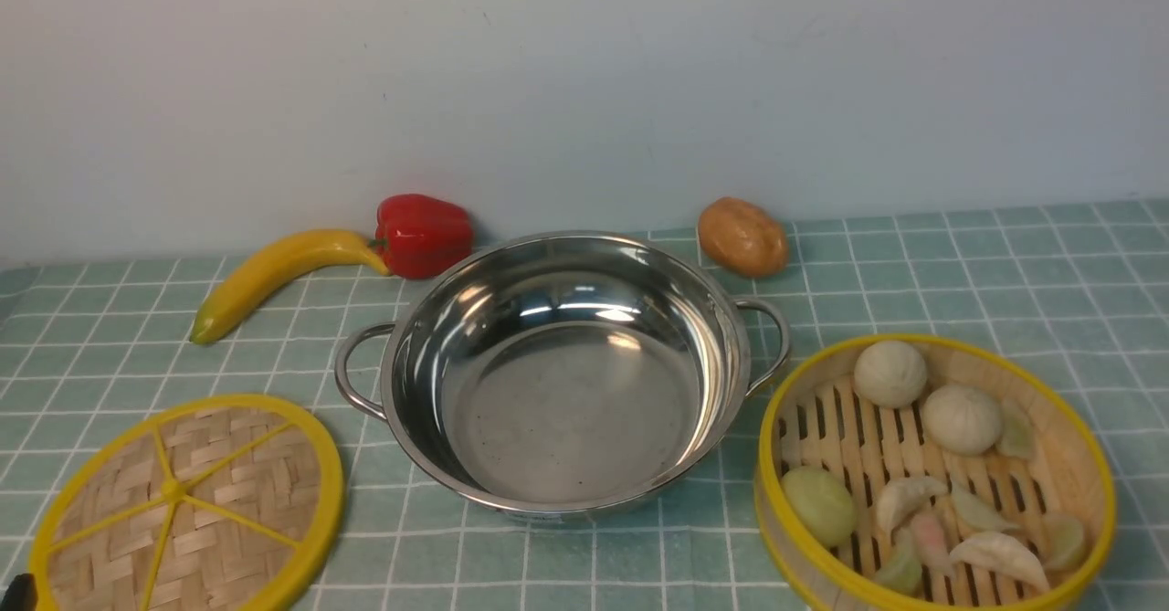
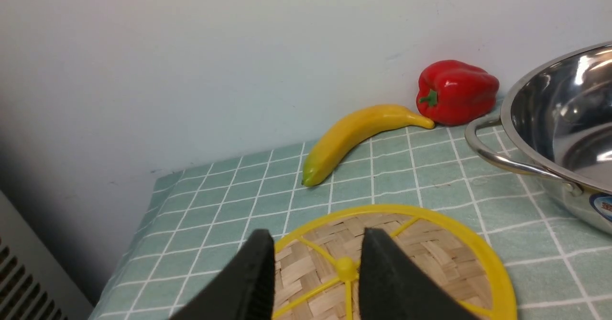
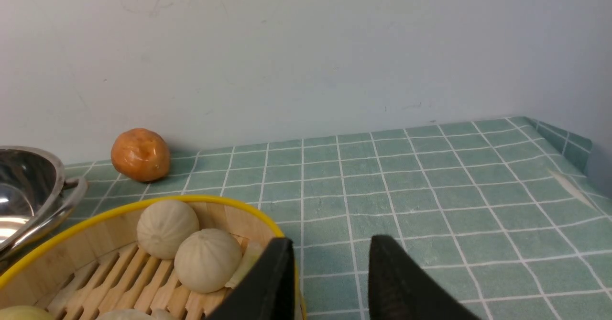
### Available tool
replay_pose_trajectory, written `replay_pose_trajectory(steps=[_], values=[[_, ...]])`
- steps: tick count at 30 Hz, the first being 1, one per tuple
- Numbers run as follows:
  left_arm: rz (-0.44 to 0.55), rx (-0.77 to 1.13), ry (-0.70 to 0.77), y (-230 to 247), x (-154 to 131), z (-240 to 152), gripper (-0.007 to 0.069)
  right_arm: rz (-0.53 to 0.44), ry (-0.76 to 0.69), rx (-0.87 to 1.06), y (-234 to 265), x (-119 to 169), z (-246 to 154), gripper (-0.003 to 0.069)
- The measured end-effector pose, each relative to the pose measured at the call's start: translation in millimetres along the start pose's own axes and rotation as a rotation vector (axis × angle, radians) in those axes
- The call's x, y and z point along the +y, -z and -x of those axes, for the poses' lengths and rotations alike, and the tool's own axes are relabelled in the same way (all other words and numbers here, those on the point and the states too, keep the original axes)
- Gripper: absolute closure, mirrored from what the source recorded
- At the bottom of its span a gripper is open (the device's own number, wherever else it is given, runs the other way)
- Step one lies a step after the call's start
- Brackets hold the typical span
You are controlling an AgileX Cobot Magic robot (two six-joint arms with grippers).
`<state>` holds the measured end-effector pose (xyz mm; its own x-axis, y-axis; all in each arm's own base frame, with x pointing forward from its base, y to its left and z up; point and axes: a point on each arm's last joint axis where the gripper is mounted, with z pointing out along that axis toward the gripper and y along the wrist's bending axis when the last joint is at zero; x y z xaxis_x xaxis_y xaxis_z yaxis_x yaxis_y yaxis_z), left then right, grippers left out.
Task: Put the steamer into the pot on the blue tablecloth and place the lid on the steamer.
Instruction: 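Reach for and grasp the rim of the bamboo steamer holding the buns with the right gripper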
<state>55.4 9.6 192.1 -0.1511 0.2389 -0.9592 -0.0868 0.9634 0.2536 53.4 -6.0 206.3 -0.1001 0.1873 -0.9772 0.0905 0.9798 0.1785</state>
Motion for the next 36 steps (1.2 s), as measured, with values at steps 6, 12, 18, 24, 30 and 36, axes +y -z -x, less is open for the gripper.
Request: replay_pose_trajectory(steps=[6,12,18,24,30,36], values=[[-0.068,-0.139,0.435,1.1,-3.3,13.6,0.0382,0.048,-0.224,-0.013,0.1,4.2,1.7,0.0419],[-0.116,-0.229,0.843,2.8,-1.0,22.4,0.0382,0.101,-0.523,0.0,0.5,8.7,2.2,0.0419],[-0.126,-0.258,0.968,3.5,0.8,24.8,0.0382,0.14,-0.661,-0.053,0.9,10.2,8.4,0.0419],[-0.123,-0.416,0.983,7.8,7.7,36.0,0.0382,0.179,-0.711,-0.18,2.7,9.2,20.2,0.0419],[-0.12,-0.825,0.945,30.0,24.7,68.2,0.0382,0.237,-0.811,-0.403,9.3,4.8,39.8,0.0419],[-0.093,-1.028,0.808,65.1,41.2,122.6,0.0382,0.381,-0.801,-0.936,50.7,0.5,101.5,0.0419]])
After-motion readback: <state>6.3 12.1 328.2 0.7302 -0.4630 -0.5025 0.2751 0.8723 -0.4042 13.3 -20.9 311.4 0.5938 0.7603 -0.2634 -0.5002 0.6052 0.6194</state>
